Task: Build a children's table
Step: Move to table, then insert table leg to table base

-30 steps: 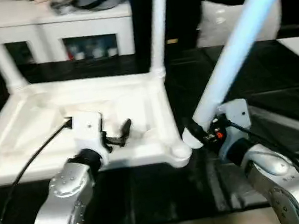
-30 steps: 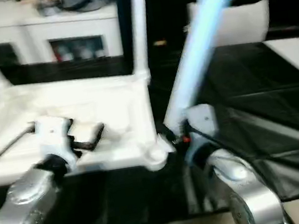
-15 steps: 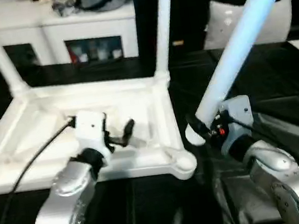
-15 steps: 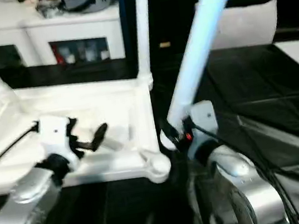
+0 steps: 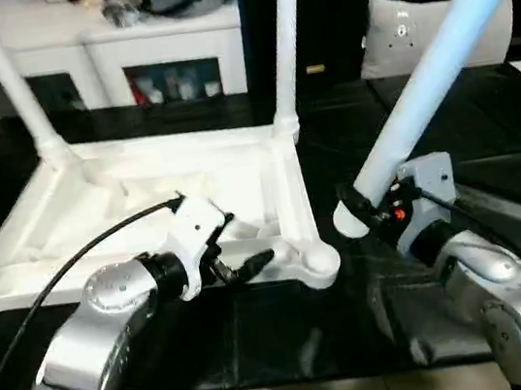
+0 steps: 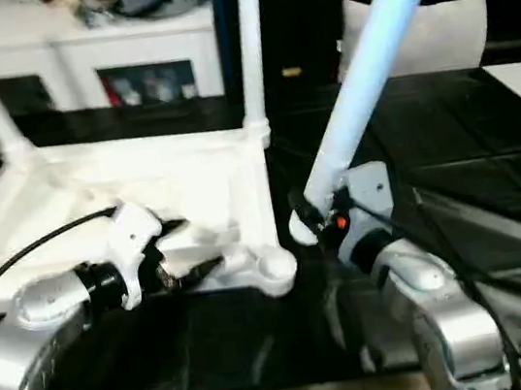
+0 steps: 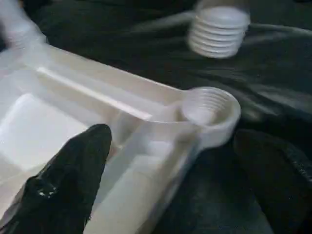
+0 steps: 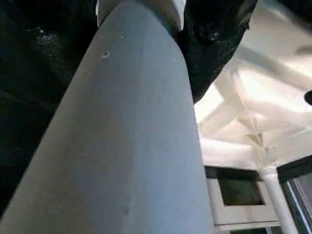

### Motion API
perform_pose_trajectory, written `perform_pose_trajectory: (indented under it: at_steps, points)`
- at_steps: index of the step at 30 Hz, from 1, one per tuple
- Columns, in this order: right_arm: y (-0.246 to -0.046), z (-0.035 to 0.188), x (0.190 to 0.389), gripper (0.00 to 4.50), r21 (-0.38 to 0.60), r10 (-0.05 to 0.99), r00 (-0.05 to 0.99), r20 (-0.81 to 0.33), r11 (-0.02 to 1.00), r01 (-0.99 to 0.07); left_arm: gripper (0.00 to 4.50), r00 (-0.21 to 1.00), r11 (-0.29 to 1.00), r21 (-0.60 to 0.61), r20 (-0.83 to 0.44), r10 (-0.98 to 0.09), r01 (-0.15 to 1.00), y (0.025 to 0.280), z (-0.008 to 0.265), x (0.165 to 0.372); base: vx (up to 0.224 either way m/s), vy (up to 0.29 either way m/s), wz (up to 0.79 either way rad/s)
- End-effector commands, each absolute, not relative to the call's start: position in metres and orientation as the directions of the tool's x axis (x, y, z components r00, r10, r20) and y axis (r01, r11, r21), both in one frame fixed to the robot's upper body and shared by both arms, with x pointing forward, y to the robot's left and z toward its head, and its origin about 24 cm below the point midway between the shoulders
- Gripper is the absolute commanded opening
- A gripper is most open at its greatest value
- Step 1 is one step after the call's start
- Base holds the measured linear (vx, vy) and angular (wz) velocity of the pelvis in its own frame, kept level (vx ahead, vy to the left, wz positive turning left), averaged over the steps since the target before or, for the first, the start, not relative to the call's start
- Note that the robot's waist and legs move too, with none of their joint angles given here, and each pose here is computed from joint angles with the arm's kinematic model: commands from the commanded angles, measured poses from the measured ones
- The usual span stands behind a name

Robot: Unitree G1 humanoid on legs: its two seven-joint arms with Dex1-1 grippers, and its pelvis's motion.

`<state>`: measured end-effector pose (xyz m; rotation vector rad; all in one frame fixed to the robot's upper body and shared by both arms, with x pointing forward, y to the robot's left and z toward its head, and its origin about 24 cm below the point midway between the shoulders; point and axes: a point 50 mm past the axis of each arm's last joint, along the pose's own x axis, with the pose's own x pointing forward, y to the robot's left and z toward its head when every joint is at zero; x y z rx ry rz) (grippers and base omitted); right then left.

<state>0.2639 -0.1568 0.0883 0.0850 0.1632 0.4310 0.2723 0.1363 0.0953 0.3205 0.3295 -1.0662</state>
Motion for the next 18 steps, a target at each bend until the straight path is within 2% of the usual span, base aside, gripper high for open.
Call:
perform_pose_trajectory:
  at_steps: [1,3,6,7,9,11,13,15,18]
  points:
    - [-0.159,0.093,0.267,1.88,0.12,0.462,0.88,-0.113,0.885,-0.45,4.14,0.358,0.354,0.096,-0.444,-0.822,0.93,0.136,0.096,0.277,0.0,0.0,0.0]
    - [-0.159,0.093,0.267,1.88,0.107,0.486,0.867,-0.108,0.873,-0.475,3.76,0.309,0.305,0.086,-0.464,-0.83,0.948,0.136,0.096,0.28,0.0,0.0,0.0]
    - [-0.159,0.091,0.266,1.88,0.052,0.522,0.844,-0.122,0.853,-0.52,3.57,0.225,0.194,0.114,-0.489,-0.843,0.974,0.13,0.097,0.294,0.0,0.0,0.0]
    - [-0.159,0.09,0.266,1.88,0.05,0.522,0.844,-0.122,0.852,-0.52,3.57,0.223,0.191,0.114,-0.49,-0.843,0.975,0.13,0.097,0.295,0.0,0.0,0.0]
    - [-0.161,0.089,0.266,1.88,-0.001,0.53,0.838,-0.128,0.845,-0.534,3.31,0.158,0.125,0.098,-0.518,-0.841,0.987,0.125,0.094,0.301,0.0,0.0,0.0]
    - [-0.162,0.088,0.265,1.88,0.013,0.542,0.831,-0.129,0.839,-0.545,3.2,0.125,0.098,0.079,-0.533,-0.837,0.992,0.124,0.092,0.304,0.0,0.0,0.0]
    - [-0.164,0.087,0.264,1.88,0.056,0.554,0.822,-0.132,0.832,-0.551,2.9,0.105,0.079,0.07,-0.554,-0.826,0.994,0.123,0.089,0.309,0.0,0.0,0.0]
    - [-0.165,0.086,0.262,1.88,0.074,0.559,0.818,-0.133,0.829,-0.554,2.85,0.105,0.088,0.057,-0.563,-0.82,0.995,0.123,0.087,0.314,0.0,0.0,0.0]
    - [-0.165,0.086,0.261,1.88,0.089,0.563,0.817,-0.123,0.827,-0.556,2.56,0.091,0.086,0.037,-0.561,-0.823,0.996,0.124,0.084,0.318,0.0,0.0,0.0]
